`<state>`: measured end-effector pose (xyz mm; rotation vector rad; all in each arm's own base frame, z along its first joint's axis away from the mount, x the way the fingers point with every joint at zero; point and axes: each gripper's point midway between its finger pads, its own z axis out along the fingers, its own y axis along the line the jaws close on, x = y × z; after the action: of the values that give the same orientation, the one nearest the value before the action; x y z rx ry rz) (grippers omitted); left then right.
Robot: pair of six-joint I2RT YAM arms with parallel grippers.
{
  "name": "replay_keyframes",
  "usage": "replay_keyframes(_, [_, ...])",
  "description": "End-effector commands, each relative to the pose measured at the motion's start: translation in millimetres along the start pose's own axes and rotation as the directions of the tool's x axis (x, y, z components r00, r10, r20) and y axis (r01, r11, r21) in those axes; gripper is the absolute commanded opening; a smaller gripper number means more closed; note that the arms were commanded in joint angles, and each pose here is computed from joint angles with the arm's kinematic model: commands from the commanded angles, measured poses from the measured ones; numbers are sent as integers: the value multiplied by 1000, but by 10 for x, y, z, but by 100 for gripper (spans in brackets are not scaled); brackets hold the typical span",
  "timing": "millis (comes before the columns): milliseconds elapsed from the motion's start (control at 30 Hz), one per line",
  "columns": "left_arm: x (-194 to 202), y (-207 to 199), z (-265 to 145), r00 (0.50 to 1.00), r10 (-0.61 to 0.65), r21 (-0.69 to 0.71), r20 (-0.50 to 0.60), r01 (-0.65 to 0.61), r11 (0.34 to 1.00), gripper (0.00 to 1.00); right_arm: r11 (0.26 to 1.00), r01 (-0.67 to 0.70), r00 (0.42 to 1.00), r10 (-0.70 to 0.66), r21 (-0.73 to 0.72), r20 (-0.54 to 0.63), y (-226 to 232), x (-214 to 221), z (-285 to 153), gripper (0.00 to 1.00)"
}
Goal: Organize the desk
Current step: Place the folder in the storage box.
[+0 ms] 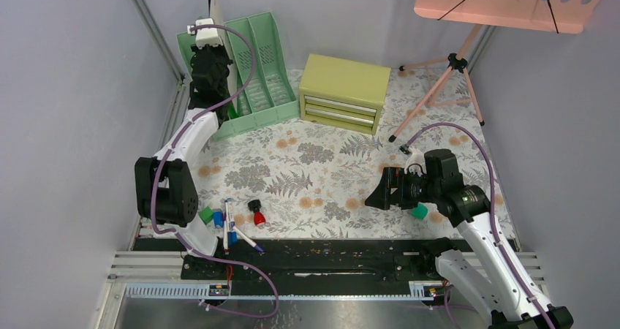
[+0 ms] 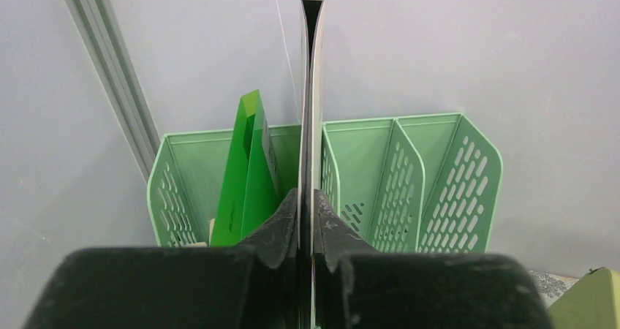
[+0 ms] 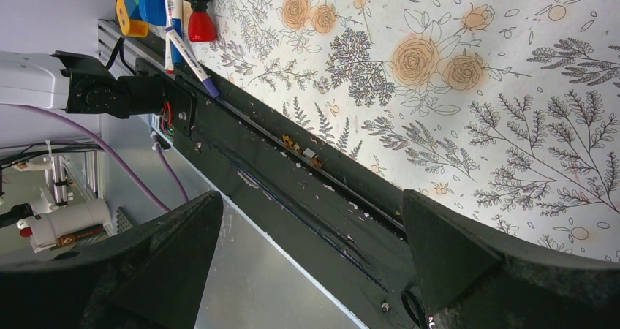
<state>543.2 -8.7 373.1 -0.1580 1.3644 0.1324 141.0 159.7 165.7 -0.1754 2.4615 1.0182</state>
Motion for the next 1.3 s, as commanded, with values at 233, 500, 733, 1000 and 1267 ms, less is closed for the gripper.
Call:
replay_keyframes(233, [117,50,-37,996,-17,-1,85,18,1000,0,1000,-1,1000,1,0,7,-11,-13,10,99])
replay_keyframes(500, [134,54,-69,995,-23,1,96,23,1000,0,1000,-1,1000,2,-9,9,2,-11,12,99])
replay_keyframes(733, [-175,-54,-46,981,-33,64,190,21,998,0,1000,-3,1000,3,-7,6,-5,-11,19,99])
replay_keyframes(1000, [-443,-4,55,959,-34,23,282,29,999,0,1000,-4,1000,4,-8,2,-5,-9,24,99])
replay_keyframes(1267, [-277,65,179,958,-39,-37,286,52,998,0,1000,-5,1000,5,-6,2,-8,-3,19,100])
